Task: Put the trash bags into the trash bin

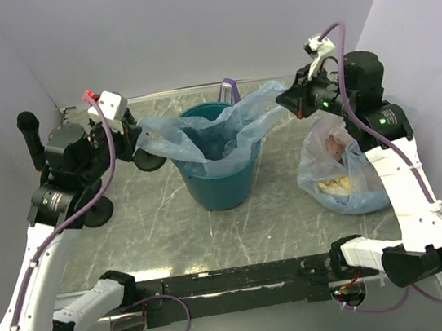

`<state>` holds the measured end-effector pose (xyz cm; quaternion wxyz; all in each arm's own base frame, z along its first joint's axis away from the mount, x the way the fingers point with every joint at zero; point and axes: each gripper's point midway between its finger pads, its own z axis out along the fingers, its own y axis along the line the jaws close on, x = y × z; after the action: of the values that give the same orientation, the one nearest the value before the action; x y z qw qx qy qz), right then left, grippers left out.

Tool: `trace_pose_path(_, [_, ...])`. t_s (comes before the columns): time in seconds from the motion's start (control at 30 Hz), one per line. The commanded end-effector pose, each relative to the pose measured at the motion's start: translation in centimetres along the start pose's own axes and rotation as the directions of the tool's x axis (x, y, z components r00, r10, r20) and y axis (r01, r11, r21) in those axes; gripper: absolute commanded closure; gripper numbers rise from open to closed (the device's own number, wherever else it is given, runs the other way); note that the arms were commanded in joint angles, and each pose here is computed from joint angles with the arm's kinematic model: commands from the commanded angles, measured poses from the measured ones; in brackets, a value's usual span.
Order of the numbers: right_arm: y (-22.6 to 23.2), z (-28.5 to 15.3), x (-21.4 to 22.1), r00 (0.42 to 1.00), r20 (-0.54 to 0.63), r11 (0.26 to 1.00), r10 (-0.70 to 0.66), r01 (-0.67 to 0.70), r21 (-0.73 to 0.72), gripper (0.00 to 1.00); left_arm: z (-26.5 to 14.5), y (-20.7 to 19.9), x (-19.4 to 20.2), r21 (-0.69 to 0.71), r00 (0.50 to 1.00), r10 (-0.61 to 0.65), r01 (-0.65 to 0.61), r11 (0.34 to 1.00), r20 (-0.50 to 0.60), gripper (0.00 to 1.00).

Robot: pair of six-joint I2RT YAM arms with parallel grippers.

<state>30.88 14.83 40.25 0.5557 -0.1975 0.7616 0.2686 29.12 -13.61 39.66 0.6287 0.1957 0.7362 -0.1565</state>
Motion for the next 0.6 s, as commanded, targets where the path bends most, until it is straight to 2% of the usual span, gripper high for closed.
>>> trace_pose_path(0.0, [-0.8, -1.1, 1.3, 0.998, -0.044, 0.999, 0.047, -0.046, 0.014, 1.0, -2.1, 0.9, 1.5, -0.04, 0.995, 0.096, -0.097, 0.995, -0.028, 0.99])
trace_pose_path(0.27, [-0.5, -3.5, 5.0, 0.988, -0.123, 0.995, 0.093, -0.089, 0.038, 1.0, -5.3, 1.8, 6.6, -0.099, 0.984, 0.107, -0.122, 0.988, -0.142, 0.99])
trace_pose_path(0.47, [-2.5, -3.1, 9.2, 0.972, -0.181, 0.985, 0.148, -0.129, 0.111, 1.0, -4.9, 3.0, 10.5, -0.152, 0.971, 0.13, -0.162, 0.975, -0.199, 0.99])
trace_pose_path(0.57, [-2.9, -2.6, 10.1, 0.961, -0.217, 0.981, 0.174, -0.151, 0.119, 1.0, -4.3, 2.4, 10.2, -0.111, 0.972, 0.144, -0.166, 0.98, -0.187, 0.99])
